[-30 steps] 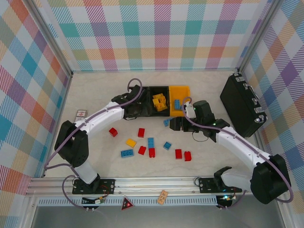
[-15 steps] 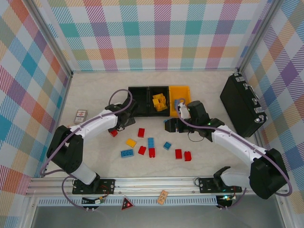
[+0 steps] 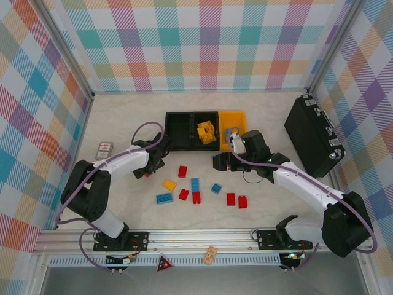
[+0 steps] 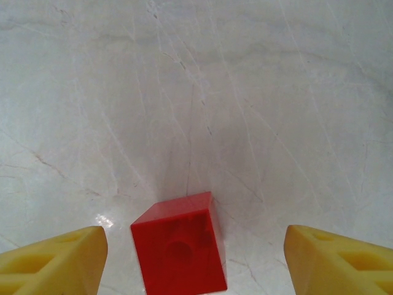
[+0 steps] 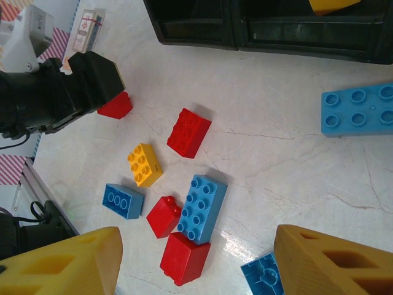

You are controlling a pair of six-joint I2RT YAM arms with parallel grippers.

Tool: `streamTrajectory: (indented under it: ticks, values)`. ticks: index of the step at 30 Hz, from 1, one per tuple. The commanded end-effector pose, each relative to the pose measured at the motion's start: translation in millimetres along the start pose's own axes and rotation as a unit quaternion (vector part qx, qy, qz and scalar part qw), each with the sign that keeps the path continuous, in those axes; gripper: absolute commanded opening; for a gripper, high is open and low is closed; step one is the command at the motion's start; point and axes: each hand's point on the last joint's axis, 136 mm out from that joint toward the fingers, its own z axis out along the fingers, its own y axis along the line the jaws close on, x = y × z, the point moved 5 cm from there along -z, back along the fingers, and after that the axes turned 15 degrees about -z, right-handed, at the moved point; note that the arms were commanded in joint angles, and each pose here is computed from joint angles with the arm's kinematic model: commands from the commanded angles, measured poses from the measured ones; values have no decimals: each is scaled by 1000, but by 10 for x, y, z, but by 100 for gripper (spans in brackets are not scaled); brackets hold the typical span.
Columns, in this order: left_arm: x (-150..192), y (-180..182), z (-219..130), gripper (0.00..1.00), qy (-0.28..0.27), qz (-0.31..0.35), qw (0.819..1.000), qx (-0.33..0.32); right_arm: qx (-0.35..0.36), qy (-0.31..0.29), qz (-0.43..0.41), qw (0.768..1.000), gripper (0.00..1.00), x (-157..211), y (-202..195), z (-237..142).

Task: Sort the legos into containers by color
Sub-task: Pick up the lego from the middle-left of the table, then place the lego in the container.

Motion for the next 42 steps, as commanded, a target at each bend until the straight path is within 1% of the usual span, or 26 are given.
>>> streamTrajectory:
  ticks: [1,3,6,8,9,10,15,19,25,28,33,42]
  values:
    - [24,5,129,70,14,-3,1000,-12,-3,-8,-7,1000,67,-28,29,-17]
    - [38,18,172,66,17,-3,1000,-19,0,-7,-8,1000,67,-16,24,-25]
    - [55,13,191,50,23,-5,1000,-16,3,-6,-8,1000,67,-3,23,-37]
    - [49,-10,168,36,25,-1,1000,-7,3,-7,-9,1000,66,-6,30,-48]
    - [36,-26,149,30,24,1,1000,-3,3,-8,-9,1000,67,-4,26,-53]
    - [16,-48,123,28,23,6,1000,1,3,-8,-9,1000,66,-1,27,-55]
    - [-107,-204,-48,25,17,35,999,23,1,-11,-8,1000,66,-3,32,-55]
    - [-177,-444,-272,26,23,57,995,74,-5,-14,-7,1000,66,-16,45,-50]
    - [-235,-879,-680,27,24,100,982,156,-9,-15,-8,1000,66,-31,50,-31]
    - [-243,-1072,-800,27,31,113,976,186,-9,-16,-6,1000,66,-28,50,-35]
    - [-252,-1364,-852,29,30,132,969,208,-6,-17,-4,1000,66,-4,43,-49]
    - [-205,-1721,-588,30,26,157,968,191,2,-18,-2,1000,66,23,32,-74]
